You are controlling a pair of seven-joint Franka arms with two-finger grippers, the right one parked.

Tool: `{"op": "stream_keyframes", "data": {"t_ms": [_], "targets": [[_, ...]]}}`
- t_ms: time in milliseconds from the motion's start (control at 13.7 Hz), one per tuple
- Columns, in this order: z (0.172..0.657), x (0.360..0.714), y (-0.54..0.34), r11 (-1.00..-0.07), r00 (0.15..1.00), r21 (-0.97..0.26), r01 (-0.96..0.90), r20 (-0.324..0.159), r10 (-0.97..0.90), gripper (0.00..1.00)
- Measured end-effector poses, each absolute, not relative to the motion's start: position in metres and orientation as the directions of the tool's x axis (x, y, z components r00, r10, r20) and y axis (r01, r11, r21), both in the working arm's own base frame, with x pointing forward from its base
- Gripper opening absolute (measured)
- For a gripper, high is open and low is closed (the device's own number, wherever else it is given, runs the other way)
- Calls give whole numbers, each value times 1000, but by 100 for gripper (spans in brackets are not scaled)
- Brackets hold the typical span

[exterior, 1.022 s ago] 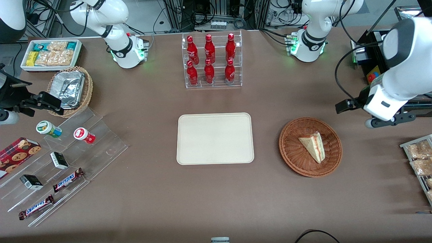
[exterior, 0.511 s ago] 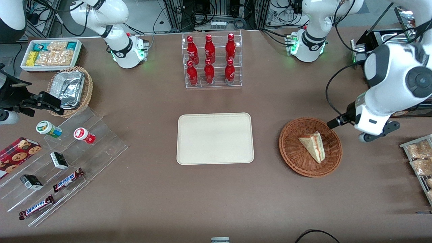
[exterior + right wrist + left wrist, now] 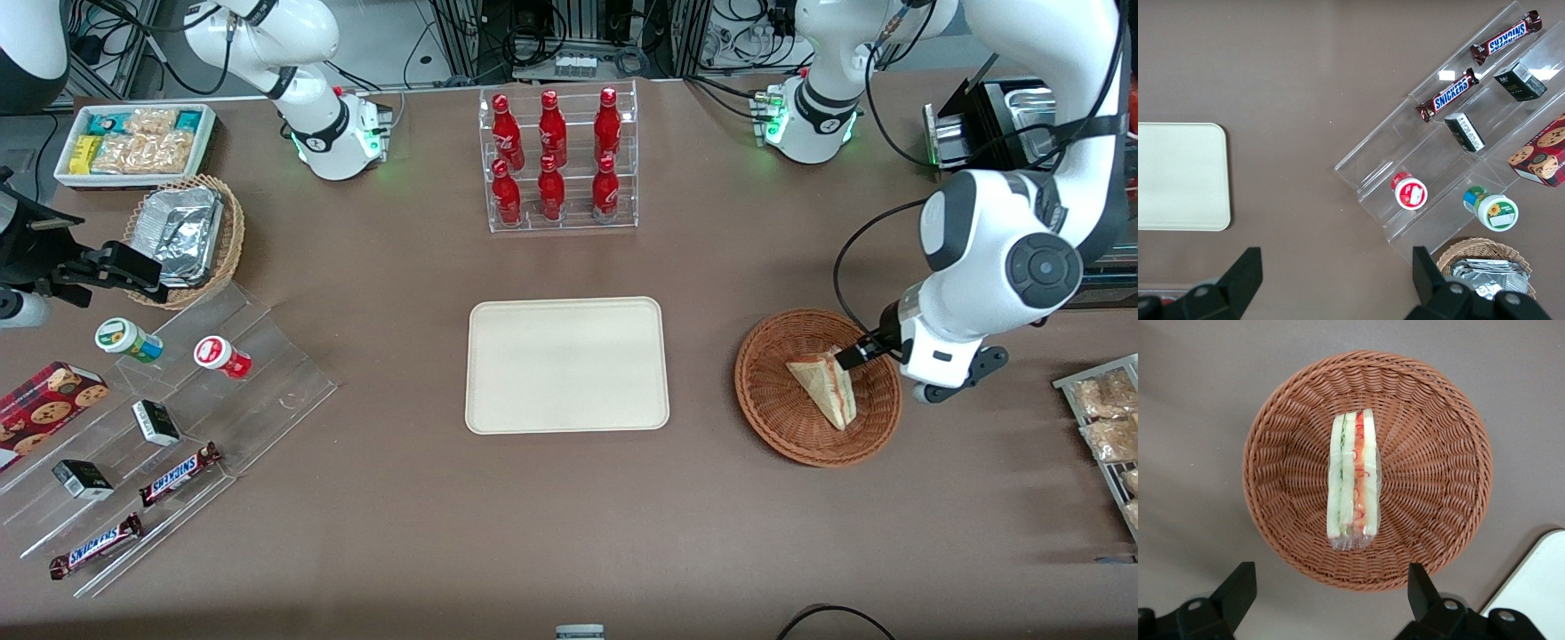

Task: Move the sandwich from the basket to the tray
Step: 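Lower the open left gripper onto the wrapped sandwich in the basket, then close the left gripper on the sandwich's upright edge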

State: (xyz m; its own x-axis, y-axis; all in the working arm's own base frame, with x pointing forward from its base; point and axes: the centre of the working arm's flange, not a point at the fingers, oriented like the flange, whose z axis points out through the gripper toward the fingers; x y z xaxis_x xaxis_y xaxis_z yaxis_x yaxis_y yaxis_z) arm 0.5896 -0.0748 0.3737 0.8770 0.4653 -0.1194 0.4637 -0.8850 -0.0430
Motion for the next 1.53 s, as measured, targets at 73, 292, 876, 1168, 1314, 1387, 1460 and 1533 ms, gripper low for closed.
{"op": "stream_keyframes", "data": {"t_ms": [73,292,876,1168,1314,1387,1460,1533], "targets": [[365,591,-76,-886,878,-46,461,-123,463,100],[339,596,-79,-890,881,-51,454,-128,456,100],[280,586,-78,-889,886,-13,458,-74,458,100],[259,574,-77,-887,884,-12,462,-73,462,96],[255,571,-77,-886,884,-14,463,-75,462,74],[254,570,-77,-886,883,-14,463,-75,462,61],[254,571,-77,-886,883,-13,463,-75,463,52],[255,571,-77,-886,883,-13,463,-74,463,41]]}}
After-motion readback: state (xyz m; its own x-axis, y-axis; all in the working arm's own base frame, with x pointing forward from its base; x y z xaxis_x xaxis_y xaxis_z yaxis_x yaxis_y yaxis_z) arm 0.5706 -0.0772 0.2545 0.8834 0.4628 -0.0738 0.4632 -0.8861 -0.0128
